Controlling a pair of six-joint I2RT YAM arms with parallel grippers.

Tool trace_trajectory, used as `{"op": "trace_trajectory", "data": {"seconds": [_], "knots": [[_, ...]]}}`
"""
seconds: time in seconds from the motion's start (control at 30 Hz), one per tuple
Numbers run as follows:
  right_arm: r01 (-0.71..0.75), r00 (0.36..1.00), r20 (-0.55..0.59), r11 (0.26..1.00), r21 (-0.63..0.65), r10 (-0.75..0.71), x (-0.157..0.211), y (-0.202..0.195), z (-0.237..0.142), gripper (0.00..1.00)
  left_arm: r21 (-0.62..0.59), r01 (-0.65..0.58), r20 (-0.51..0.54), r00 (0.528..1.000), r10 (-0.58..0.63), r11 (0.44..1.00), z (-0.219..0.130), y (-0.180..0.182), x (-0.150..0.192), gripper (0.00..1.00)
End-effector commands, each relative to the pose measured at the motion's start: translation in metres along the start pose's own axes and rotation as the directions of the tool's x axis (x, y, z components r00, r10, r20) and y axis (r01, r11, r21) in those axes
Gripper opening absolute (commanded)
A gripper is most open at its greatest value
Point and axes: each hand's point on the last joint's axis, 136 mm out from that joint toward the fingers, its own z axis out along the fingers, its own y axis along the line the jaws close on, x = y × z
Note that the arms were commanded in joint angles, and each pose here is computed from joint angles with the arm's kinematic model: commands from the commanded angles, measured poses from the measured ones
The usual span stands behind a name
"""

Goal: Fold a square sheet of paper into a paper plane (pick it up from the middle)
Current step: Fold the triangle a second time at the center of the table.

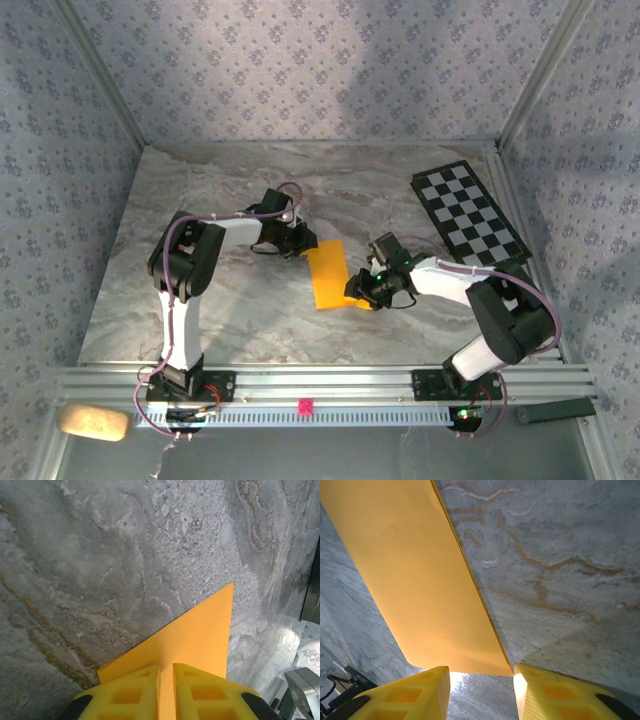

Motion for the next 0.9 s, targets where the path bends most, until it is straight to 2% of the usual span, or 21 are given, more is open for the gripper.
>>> {"op": "trace_trajectory", "data": {"seconds": [0.0,0.27,0.47,0.63,0.87], "knots": [[-0.044,0.998,-0.033,0.998,0.037,0.046,0.010,-0.013,0.004,0.39,-0.049,0.018,-0.031,0.999,-0.020,0.999,0.011,0.023,0.010,0.15],[-0.012,1.000,-0.016,0.997,-0.081,0.011,0.000,0.016,0.004,0.37,-0.049,0.022,-0.035,0.999,-0.023,0.999,0.012,0.024,0.012,0.15],[0.000,1.000,-0.005,0.996,-0.094,0.000,-0.005,0.024,0.003,0.37,-0.043,0.022,-0.034,0.999,-0.024,0.999,0.012,0.022,0.010,0.15],[-0.013,1.000,0.004,0.999,-0.042,0.013,0.001,0.013,-0.001,0.37,-0.039,0.022,-0.035,0.999,-0.023,0.999,0.011,0.021,0.010,0.15],[-0.109,0.994,0.020,0.994,-0.002,0.109,0.013,-0.013,-0.002,0.39,-0.031,0.037,-0.038,0.999,-0.038,0.999,0.011,0.020,0.011,0.15]]}}
